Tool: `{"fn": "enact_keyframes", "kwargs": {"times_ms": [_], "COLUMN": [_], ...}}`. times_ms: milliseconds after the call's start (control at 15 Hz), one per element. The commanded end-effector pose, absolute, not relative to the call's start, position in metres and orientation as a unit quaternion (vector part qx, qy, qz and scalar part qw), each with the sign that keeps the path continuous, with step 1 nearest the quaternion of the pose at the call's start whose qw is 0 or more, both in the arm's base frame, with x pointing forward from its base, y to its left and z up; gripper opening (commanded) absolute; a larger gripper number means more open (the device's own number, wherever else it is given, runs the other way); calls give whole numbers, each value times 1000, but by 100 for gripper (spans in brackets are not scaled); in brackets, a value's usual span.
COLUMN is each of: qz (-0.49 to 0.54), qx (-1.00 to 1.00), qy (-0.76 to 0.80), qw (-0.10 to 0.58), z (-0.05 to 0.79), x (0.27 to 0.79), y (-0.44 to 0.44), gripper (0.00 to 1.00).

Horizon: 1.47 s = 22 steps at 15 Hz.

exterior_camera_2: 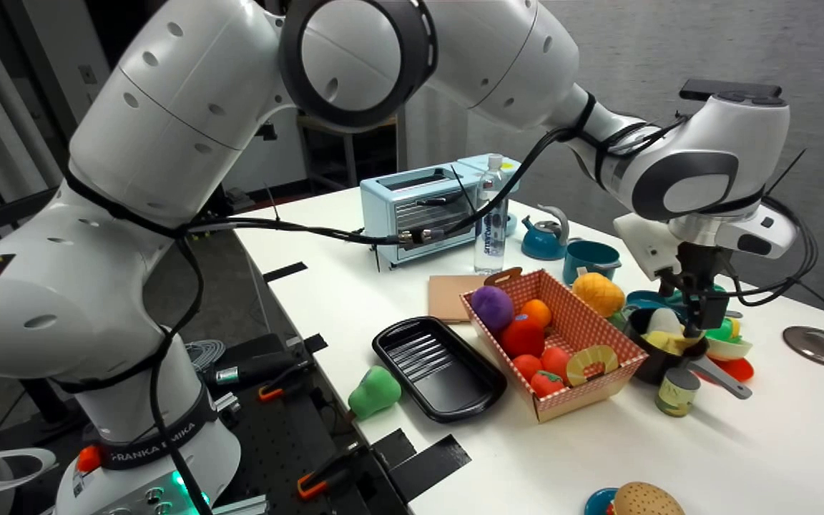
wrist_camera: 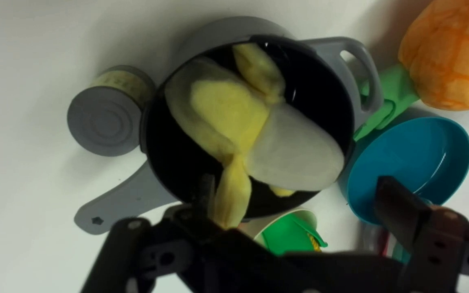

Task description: Put the pineapple plush toy on the counter then put the banana plush toy in the box

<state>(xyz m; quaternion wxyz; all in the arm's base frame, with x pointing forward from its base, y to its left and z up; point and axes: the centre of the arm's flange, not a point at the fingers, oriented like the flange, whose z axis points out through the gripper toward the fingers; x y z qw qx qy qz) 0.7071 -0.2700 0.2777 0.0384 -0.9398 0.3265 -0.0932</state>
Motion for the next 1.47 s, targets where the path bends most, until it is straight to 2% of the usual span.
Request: {"fn": "enact_keyframes", "kwargs": {"times_ms": [0, 133, 200, 333, 467, 867, 1400], "qz": [-100, -99, -99, -100, -102, -114, -124], "qx": [-935, -935, -935, -935, -935, -933, -933], "qy": [338, 337, 337, 336, 335, 338, 337], "qw": [46, 45, 46, 46, 47, 47, 33], "z": [270, 267, 267, 266, 267, 277, 289], "x": [719, 720, 720, 721, 723, 726, 721], "y": [-275, -274, -273, -272, -271, -271, -260], "gripper": [100, 86, 71, 61, 44, 1, 2]}}
